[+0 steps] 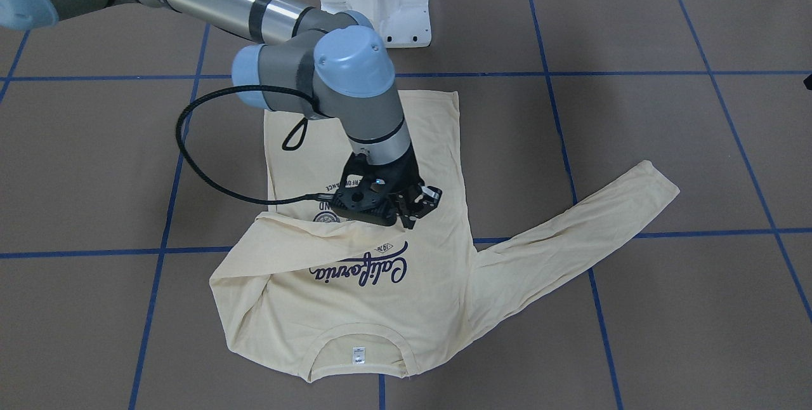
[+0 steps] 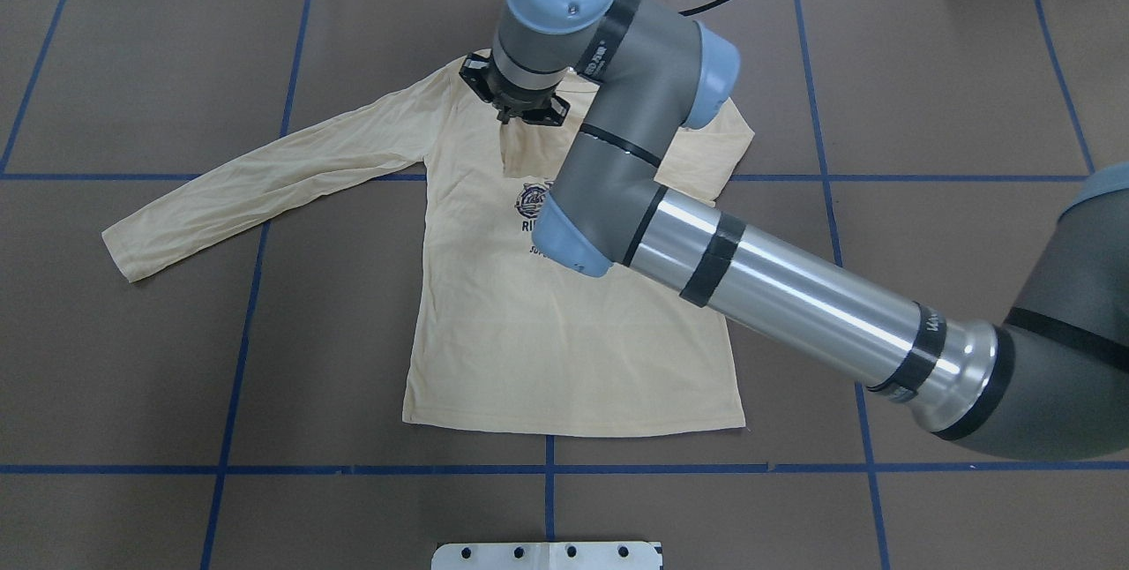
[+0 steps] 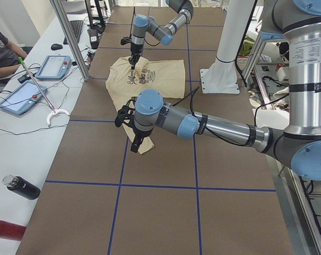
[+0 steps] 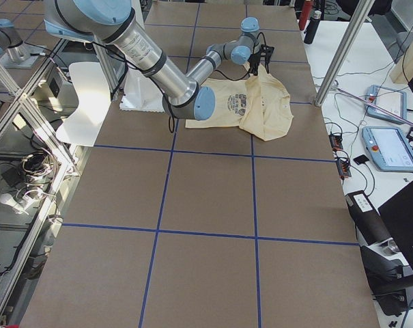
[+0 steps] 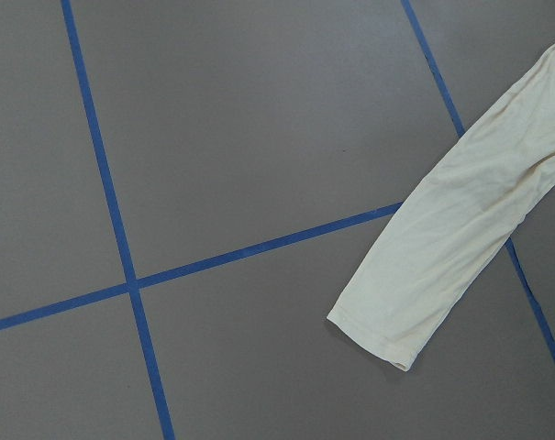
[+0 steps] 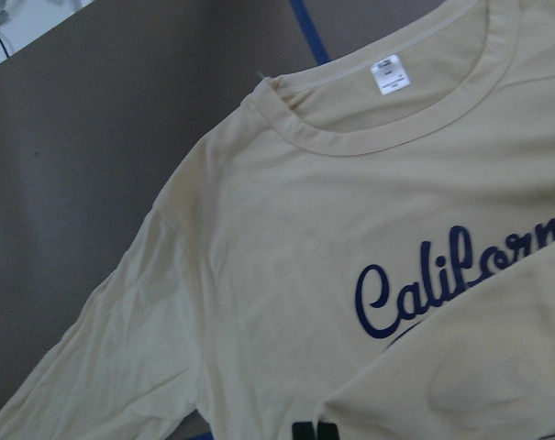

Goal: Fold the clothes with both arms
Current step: 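Grasp the sleeve cuff with the right gripper and carry it across the shirt, then lay the sleeve over the shirt near the collar and release with right gripper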

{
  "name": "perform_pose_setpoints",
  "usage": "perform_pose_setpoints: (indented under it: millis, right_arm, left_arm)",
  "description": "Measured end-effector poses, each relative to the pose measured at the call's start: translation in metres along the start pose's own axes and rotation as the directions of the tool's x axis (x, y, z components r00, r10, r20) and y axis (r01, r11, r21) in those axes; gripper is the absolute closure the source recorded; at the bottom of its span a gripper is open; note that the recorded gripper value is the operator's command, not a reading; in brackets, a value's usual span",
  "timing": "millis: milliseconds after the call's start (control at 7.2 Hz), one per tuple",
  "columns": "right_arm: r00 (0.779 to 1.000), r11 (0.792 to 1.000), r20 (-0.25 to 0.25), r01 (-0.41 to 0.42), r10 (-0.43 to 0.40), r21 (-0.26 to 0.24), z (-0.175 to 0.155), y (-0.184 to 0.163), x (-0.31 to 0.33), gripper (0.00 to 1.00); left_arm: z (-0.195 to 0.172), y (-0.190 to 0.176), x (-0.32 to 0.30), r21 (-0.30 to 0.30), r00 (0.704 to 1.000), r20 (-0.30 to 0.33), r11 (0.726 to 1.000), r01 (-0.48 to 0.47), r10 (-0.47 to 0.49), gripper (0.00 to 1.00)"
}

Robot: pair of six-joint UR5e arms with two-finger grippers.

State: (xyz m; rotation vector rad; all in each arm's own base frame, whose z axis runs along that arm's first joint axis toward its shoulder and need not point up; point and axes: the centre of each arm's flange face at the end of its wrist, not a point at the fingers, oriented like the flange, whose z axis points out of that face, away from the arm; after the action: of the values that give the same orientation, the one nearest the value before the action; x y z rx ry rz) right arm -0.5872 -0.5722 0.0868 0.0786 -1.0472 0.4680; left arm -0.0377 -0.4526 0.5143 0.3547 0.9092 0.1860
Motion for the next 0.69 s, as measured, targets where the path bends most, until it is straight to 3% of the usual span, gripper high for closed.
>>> perform_pose_setpoints:
  millis: [278, 417, 556, 695]
  right_arm:
    - [0.999, 0.999, 0.043, 0.014, -0.016, 0.042, 0.002, 0.04, -0.049, 1.0]
    - [0.999, 0.998, 0.039, 0.019, -0.022, 0.063, 0.009, 0.053, -0.06, 1.0]
    - [0.999, 0.997, 0.032, 0.024, -0.027, 0.077, 0.016, 0.06, -0.066, 0.03]
    - [0.999, 0.996, 0.032, 0.028, -0.03, 0.082, 0.023, 0.062, -0.07, 0.01]
  left_arm:
    - [0.0, 0.0, 0.0, 0.001, 1.0, -0.001, 1.0, -0.002, 0.002, 0.0]
    - [0.0, 0.0, 0.0, 0.0, 1.0, -0.001, 1.0, 0.001, -0.001, 0.0]
    - [0.002, -0.002, 0.0, 0.001, 1.0, -0.001, 1.0, 0.006, -0.006, 0.0]
    - [0.007, -0.006, 0.001, 0.007, 1.0, -0.003, 1.0, 0.007, -0.007, 0.0]
